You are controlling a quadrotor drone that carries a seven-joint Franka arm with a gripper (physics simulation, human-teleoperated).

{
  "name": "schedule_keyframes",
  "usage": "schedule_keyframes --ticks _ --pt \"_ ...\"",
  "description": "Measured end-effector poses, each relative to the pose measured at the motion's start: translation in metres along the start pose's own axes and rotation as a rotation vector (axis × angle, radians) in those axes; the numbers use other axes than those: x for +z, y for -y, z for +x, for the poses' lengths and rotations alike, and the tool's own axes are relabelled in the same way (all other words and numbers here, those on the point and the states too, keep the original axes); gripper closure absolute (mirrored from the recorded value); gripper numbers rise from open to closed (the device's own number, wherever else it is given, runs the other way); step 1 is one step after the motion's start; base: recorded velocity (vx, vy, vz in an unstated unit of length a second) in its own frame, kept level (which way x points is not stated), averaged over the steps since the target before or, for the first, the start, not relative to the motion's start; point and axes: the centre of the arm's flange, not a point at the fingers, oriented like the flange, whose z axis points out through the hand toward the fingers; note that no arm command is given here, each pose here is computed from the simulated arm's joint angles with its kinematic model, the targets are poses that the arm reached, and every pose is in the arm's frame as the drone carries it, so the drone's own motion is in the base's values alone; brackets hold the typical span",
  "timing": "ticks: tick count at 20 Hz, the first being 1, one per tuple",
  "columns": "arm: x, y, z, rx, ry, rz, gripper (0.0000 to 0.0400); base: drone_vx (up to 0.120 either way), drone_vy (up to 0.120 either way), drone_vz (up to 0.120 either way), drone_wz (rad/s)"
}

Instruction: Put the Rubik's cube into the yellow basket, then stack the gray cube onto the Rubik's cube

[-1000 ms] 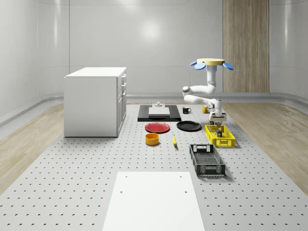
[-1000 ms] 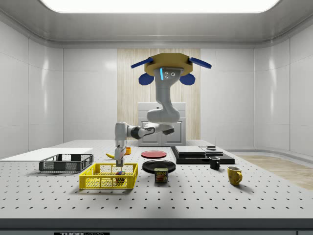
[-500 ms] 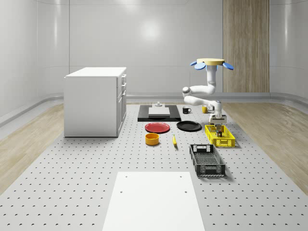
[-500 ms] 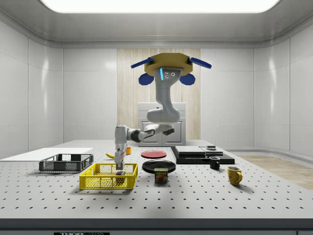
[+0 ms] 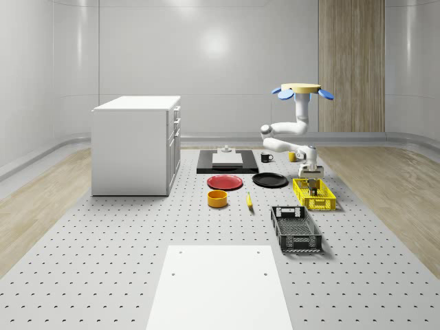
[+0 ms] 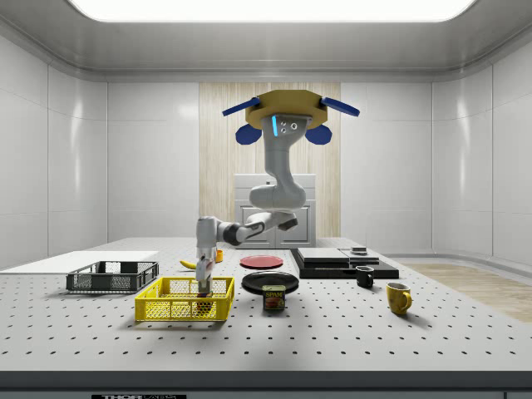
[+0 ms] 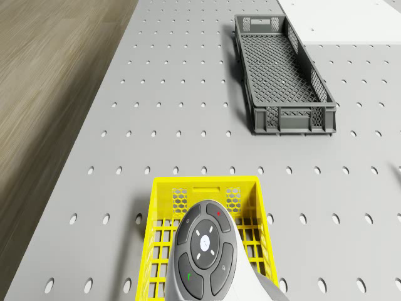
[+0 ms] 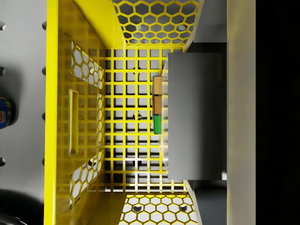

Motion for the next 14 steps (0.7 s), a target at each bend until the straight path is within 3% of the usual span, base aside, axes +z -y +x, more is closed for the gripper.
schedule_keyframes --ticks 6,14 --pt "0.0012 -0.0034 -0.0034 0.000 0.000 0.000 0.0149 0.000 0.000 0.000 0.000" --pt "0.0016 0.0036 0.0011 0.000 0.000 0.000 0.0149 0.000 0.000 0.000 0.000"
